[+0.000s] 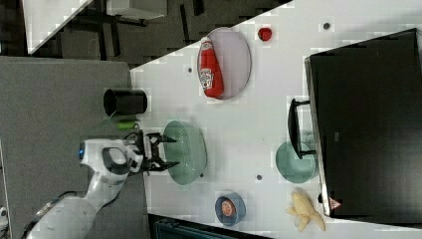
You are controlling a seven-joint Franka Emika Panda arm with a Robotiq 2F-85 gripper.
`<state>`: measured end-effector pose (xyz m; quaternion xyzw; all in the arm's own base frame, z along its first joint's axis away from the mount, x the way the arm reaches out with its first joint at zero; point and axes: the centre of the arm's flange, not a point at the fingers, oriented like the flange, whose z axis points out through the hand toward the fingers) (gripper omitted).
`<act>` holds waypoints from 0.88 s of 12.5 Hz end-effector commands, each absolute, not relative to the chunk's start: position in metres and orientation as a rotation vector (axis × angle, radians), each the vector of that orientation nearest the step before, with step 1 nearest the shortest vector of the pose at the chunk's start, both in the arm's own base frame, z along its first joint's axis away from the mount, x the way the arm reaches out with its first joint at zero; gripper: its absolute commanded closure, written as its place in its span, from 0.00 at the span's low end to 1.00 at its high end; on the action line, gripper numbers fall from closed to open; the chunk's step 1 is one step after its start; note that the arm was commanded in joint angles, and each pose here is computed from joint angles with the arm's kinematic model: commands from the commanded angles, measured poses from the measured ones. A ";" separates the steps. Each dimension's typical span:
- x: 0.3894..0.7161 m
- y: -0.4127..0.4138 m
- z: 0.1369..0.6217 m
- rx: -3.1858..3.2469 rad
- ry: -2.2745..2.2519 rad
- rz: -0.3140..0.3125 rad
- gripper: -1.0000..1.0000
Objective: Drag strainer left to right.
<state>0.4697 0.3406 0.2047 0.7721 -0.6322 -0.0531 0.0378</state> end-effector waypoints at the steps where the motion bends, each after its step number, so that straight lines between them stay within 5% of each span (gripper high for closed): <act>1: 0.477 0.344 0.207 2.318 -2.112 -0.169 0.00; 11: 0.495 0.284 0.165 2.220 -2.137 -0.090 0.00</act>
